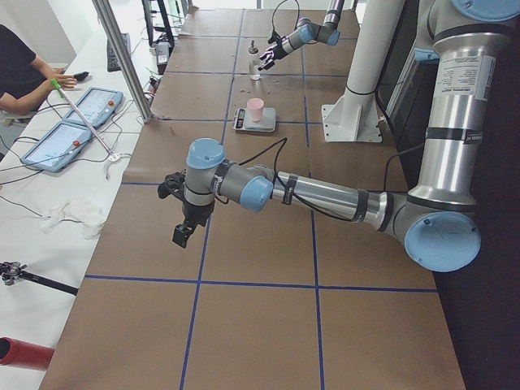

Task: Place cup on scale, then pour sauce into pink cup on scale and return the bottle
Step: 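Close the right gripper around the glass sauce bottle, then lift the glass bottle with the right gripper toward the pink cup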

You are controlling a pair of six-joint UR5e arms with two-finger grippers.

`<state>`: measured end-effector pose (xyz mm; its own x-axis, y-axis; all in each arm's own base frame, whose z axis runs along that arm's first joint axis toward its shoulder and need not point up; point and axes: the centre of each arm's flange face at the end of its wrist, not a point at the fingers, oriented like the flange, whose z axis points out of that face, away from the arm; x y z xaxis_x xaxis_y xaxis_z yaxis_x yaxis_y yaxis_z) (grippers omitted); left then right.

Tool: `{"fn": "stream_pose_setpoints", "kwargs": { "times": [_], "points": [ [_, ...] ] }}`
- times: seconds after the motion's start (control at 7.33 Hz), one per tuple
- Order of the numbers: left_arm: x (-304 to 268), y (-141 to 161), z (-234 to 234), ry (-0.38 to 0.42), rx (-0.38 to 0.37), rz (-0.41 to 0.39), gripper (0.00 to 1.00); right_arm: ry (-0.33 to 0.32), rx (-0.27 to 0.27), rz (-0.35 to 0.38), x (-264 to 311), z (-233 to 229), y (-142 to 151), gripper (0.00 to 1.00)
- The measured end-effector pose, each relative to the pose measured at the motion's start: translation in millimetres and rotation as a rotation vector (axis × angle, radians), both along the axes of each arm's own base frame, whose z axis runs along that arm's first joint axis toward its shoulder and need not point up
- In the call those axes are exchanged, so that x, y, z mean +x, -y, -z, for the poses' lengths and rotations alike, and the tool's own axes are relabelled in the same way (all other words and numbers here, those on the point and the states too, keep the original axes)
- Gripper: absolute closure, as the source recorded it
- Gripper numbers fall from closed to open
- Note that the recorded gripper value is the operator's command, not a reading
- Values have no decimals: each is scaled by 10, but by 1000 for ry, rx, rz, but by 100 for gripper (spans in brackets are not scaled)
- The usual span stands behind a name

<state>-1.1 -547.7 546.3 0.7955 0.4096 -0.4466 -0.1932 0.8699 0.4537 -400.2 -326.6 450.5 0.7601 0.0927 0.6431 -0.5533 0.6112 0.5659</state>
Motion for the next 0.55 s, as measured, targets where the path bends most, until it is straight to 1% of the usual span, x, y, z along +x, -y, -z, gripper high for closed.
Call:
{"fn": "stream_pose_setpoints", "kwargs": {
  "times": [0.55],
  "points": [
    [0,-1,-2,1,-1,0,0,-23,-6,-33,-97,-5,209,0]
  ]
}}
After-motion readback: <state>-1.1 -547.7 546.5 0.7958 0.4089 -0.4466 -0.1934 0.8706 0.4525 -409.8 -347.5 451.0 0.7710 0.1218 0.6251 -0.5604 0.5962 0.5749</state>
